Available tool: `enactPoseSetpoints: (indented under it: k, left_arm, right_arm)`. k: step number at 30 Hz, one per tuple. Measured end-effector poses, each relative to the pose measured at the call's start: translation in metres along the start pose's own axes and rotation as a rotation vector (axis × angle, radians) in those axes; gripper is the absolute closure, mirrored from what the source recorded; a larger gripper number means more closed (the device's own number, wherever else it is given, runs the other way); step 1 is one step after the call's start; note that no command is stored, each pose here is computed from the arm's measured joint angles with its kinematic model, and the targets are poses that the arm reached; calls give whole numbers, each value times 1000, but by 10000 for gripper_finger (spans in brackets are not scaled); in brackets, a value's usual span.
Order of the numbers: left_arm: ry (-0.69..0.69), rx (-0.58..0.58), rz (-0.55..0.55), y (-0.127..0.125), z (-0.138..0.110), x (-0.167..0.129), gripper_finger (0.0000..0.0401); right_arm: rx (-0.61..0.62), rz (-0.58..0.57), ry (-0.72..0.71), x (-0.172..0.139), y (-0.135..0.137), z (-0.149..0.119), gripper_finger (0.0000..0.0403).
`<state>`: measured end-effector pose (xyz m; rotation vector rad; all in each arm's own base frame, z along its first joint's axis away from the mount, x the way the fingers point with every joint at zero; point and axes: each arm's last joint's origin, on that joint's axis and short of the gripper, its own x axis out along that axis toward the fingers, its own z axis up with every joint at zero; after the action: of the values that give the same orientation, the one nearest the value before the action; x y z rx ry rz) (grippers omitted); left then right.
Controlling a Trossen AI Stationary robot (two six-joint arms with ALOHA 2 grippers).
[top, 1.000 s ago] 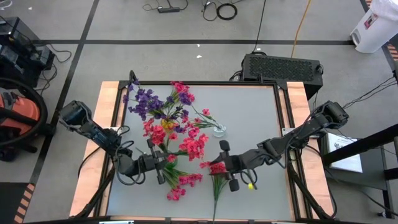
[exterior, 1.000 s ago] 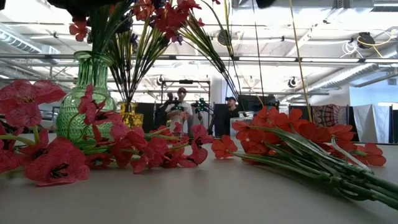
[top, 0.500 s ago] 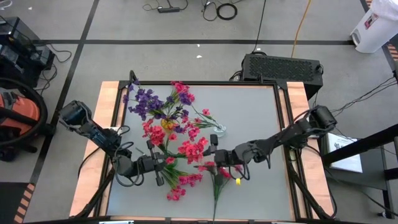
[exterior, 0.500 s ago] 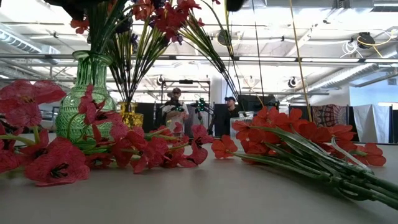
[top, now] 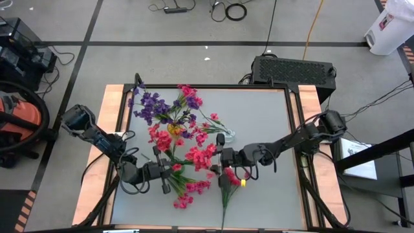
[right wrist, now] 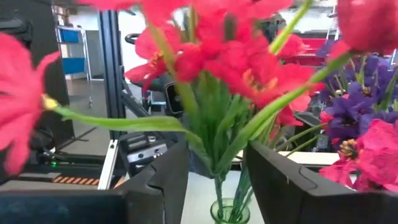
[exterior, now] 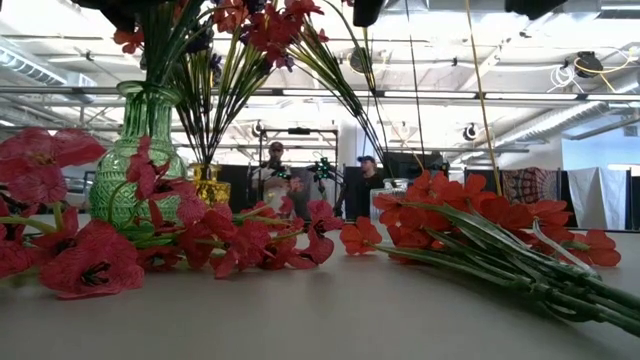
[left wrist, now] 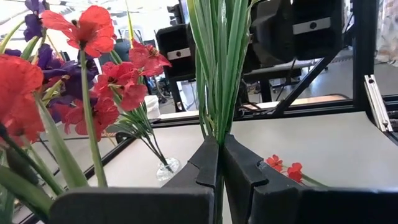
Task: Sort flowers into vase by color
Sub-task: Put the left orange flowers into the green vase
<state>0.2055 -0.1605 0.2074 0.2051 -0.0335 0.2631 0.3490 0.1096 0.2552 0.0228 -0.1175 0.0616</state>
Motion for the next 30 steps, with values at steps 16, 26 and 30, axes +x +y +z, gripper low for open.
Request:
enactPoseSetpoints:
  k: [16,26,30]
  left_arm:
    - [-2,14,-29,3,-2,6,386]
    - [-1,19,-42,1,-2,4,386]
    - [-2,14,-44,-2,-1,0,385]
  right_arm:
    - [14,81,-74,11,2,17,248]
    - [-15,87,-48,42,7,1,325]
    - [-49,82,-47,45,7,5,389]
